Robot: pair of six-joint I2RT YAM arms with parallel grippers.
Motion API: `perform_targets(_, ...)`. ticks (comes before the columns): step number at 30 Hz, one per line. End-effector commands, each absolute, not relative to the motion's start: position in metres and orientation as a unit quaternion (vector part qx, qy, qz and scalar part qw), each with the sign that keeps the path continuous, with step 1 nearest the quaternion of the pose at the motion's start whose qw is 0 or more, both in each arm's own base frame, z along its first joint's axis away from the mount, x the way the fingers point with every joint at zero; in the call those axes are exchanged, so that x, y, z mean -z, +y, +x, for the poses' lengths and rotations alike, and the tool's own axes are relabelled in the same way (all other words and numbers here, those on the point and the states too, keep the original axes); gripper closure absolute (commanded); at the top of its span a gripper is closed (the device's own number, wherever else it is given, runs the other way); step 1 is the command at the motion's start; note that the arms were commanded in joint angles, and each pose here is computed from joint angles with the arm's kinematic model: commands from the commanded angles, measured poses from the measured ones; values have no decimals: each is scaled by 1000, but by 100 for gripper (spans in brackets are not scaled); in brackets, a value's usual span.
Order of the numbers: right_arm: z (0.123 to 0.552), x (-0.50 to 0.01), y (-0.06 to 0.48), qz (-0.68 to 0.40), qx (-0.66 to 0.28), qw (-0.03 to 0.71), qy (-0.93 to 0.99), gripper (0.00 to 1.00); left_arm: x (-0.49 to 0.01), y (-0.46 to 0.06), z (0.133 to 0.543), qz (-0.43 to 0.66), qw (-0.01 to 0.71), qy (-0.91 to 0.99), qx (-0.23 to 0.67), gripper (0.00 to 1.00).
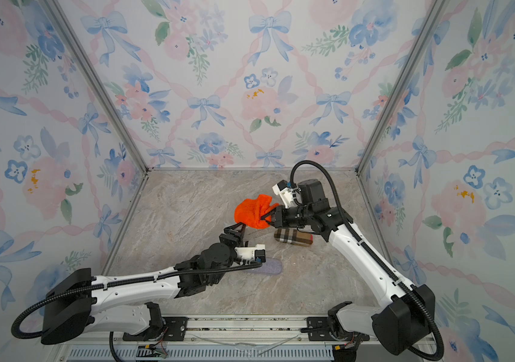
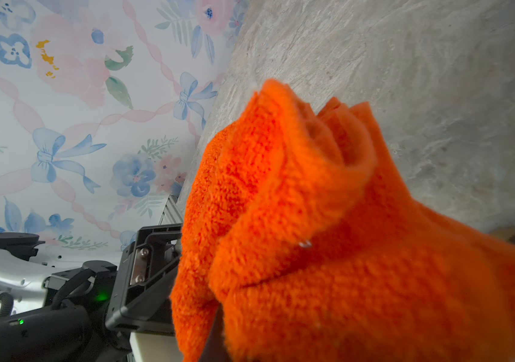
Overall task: Wipe the eyeglass case
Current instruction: Wipe the dirt from the eyeglass case.
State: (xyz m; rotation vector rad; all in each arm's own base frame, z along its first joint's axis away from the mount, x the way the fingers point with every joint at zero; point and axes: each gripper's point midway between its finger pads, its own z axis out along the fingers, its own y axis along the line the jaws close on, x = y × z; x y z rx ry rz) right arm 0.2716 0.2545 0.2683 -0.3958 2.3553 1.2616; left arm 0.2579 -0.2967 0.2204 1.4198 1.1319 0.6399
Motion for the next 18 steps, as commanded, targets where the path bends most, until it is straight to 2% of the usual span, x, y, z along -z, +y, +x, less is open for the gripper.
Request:
perform_targets(1, 274, -275, 250, -149, -453, 223, 850, 100, -265, -299, 263, 549, 623, 487, -270, 73)
perform_targets(9, 282, -248, 153, -61, -387, 249, 886, 100, -275, -286, 262, 531, 625, 510, -259, 75)
perform_targets(15, 275, -309, 139, -57, -396, 344, 849, 100, -272, -278, 268, 524, 591, 592, -159, 75)
perform_targets(18, 264, -337, 139, -70, -401, 382, 830, 100, -267, -269, 273, 485, 563, 666, -53, 74)
